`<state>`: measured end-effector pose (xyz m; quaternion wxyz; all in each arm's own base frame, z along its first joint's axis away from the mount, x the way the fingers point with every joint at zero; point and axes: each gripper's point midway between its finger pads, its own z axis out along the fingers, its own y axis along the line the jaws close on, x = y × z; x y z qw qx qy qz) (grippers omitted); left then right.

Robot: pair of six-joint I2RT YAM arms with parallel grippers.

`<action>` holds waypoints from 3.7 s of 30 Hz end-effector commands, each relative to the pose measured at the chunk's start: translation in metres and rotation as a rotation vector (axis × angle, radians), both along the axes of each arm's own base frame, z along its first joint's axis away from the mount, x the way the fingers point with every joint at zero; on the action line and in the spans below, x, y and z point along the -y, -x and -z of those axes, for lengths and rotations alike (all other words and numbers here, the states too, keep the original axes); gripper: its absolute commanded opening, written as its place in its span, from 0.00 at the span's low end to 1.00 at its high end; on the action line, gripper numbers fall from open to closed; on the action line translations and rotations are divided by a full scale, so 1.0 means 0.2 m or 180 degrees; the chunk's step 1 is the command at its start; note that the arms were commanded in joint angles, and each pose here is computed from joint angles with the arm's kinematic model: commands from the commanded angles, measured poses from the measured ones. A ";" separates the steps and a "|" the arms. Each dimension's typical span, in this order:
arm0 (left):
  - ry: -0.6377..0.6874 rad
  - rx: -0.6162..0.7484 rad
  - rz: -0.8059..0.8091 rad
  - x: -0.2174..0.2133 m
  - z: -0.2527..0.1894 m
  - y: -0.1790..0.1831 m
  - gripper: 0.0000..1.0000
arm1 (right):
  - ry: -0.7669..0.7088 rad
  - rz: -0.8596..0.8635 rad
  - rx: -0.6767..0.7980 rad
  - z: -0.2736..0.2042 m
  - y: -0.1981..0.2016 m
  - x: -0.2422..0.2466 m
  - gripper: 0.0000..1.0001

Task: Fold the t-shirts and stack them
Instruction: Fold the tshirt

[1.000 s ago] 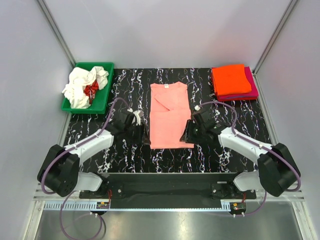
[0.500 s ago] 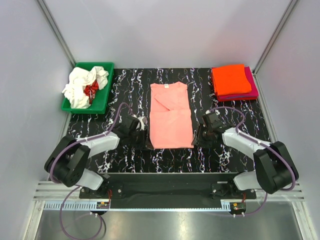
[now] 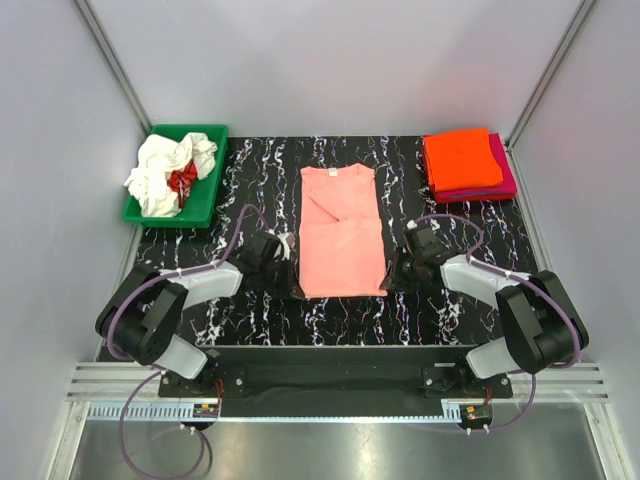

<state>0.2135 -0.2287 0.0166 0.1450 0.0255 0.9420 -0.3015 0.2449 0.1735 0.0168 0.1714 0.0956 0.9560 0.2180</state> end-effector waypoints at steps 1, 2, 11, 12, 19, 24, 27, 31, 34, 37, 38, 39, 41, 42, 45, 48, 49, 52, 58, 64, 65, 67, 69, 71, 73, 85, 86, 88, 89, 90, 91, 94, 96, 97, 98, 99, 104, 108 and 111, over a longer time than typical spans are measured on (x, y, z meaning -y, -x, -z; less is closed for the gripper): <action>-0.0020 0.0088 0.0055 0.01 0.00 -0.03 0.04 | 0.0055 -0.0032 -0.0093 0.06 0.06 0.03 0.27; -0.0016 0.0116 0.0048 0.01 -0.01 -0.04 0.00 | 0.0072 -0.0015 -0.0080 0.06 0.06 0.04 0.16; -0.0080 0.0429 0.0017 -0.01 -0.21 0.00 0.00 | 0.0072 0.0147 0.0100 -0.08 0.12 0.10 0.00; -0.0108 0.0404 0.0036 -0.02 -0.21 0.03 0.00 | 0.0081 0.0210 0.0012 -0.07 0.15 0.11 0.00; -0.0140 0.0370 0.0060 -0.03 -0.20 0.13 0.00 | -0.0229 0.0434 -0.0033 -0.12 0.27 0.10 0.07; -0.0190 0.0204 0.0150 -0.02 -0.08 0.19 0.00 | -0.0284 0.0446 -0.0140 -0.10 0.30 0.09 0.08; -0.0160 0.0187 0.0142 -0.01 -0.06 0.20 0.00 | -0.0276 0.0431 -0.0203 -0.07 0.31 0.07 0.14; -0.0142 0.0139 0.0171 0.01 -0.04 0.21 0.00 | -0.0231 0.0483 -0.0353 -0.04 0.33 0.05 0.27; -0.0128 0.0124 0.0197 0.02 -0.03 0.22 0.00 | -0.0218 0.0542 -0.0385 -0.03 0.34 0.05 0.31; -0.0127 0.0124 0.0212 0.03 -0.03 0.22 0.00 | -0.0186 0.0568 -0.0409 -0.01 0.36 0.05 0.36; -0.0130 0.0120 0.0212 0.03 -0.03 0.22 0.00 | -0.0184 0.0554 -0.0411 -0.01 0.37 0.04 0.37; -0.0121 0.0132 0.0216 0.03 -0.03 0.22 0.00 | -0.0188 0.0559 -0.0429 0.00 0.38 0.04 0.37; -0.0123 0.0131 0.0215 0.03 -0.03 0.22 0.00 | -0.0195 0.0524 -0.0464 0.02 0.40 0.03 0.37; -0.0111 0.0134 0.0215 0.04 -0.03 0.22 0.00 | -0.0201 0.0525 -0.0474 0.03 0.41 0.03 0.37; -0.0105 0.0126 0.0220 0.04 -0.03 0.22 0.00 | -0.0206 0.0553 -0.0490 0.06 0.43 0.03 0.36; -0.0104 0.0136 0.0210 0.04 -0.04 0.22 0.00 | -0.0208 0.0570 -0.0450 0.07 0.42 0.03 0.31; -0.0100 0.0137 0.0206 0.04 -0.04 0.22 0.00 | -0.0203 0.0570 -0.0439 0.07 0.42 0.03 0.25; -0.0067 0.0176 0.0199 0.04 -0.08 0.22 0.00 | -0.0250 0.0586 -0.0393 0.03 0.41 0.03 0.00; -0.0132 0.0518 0.0155 0.03 -0.35 0.24 0.00 | -0.0219 0.0615 -0.0233 -0.18 0.48 0.10 0.00; 0.0052 0.0756 0.0151 0.06 -0.62 0.27 0.00 | -0.0593 0.0571 0.0146 -0.47 0.50 0.09 0.00; 0.0087 0.0789 0.0150 0.07 -0.65 0.26 0.00 | -0.0635 0.0553 0.0201 -0.51 0.49 0.08 0.00; 0.0096 0.0829 0.0163 0.08 -0.68 0.26 0.00 | -0.0591 0.0547 0.0264 -0.52 0.47 0.09 0.00; 0.0054 0.0899 0.0155 0.08 -0.72 0.23 0.00 | -0.0488 0.0520 0.0352 -0.55 0.44 0.10 0.00; 0.0027 0.0977 0.0135 0.09 -0.78 0.19 0.00 | -0.0407 0.0474 0.0481 -0.60 0.40 0.11 0.00; -0.0063 0.1029 0.0146 0.09 -0.80 0.15 0.00 | -0.0273 0.0473 0.0605 -0.63 0.35 0.13 0.00; 0.0077 0.1299 -0.0152 0.08 -1.14 -0.56 0.00 | -0.0009 0.0001 0.1245 -1.03 -0.36 0.10 0.00; 0.0118 0.1286 -0.0132 0.09 -1.15 -0.61 0.00 | -0.0002 -0.0003 0.1245 -1.04 -0.41 0.10 0.00; 0.0186 0.1279 -0.0093 0.12 -1.16 -0.76 0.00 | -0.0028 -0.0120 0.1239 -1.04 -0.55 0.08 0.00; 0.0200 0.1280 -0.0074 0.13 -1.15 -0.81 0.00 | -0.0009 -0.0155 0.1094 -0.96 -0.62 0.06 0.00; 0.0168 0.1164 -0.0050 0.15 -1.06 -0.88 0.00 | -0.0052 -0.0225 0.1076 -0.95 -0.66 0.04 0.00; 0.0215 0.1222 -0.0079 0.15 -1.10 -0.95 0.00 | -0.0067 -0.0288 0.1172 -1.00 -0.73 0.03 0.01; 0.0277 0.1115 -0.0092 0.18 -0.99 -1.13 0.00 | -0.0039 -0.0336 0.1049 -0.89 -0.90 0.02 0.04; 0.0254 0.0983 -0.0097 0.18 -0.83 -1.26 0.00 | 0.0014 -0.0322 0.0874 -0.74 -1.00 0.03 0.05; 0.0362 0.1068 -0.0079 0.19 -0.87 -1.35 0.00 | 0.0034 -0.0329 0.0923 -0.74 -1.07 0.04 0.05; 0.0431 0.1040 -0.0060 0.20 -0.85 -1.39 0.00 | 0.0052 -0.0307 0.0895 -0.70 -1.11 0.05 0.05; 0.0411 0.0889 -0.0076 0.21 -0.71 -1.45 0.00 | 0.0086 -0.0296 0.0754 -0.58 -1.16 0.06 0.06; 0.0686 0.1037 -0.0131 0.23 -0.65 -1.74 0.01 | 0.0052 -0.0185 0.0640 -0.38 -1.38 0.09 0.05; 0.0880 0.1002 -0.0296 0.21 -0.50 -1.89 0.11 | 0.0015 0.0051 0.0546 -0.30 -1.47 0.20 0.12; 0.1136 0.1086 -0.0375 0.17 -0.52 -1.96 0.25 | -0.0021 0.0152 0.0575 -0.32 -1.52 0.24 0.27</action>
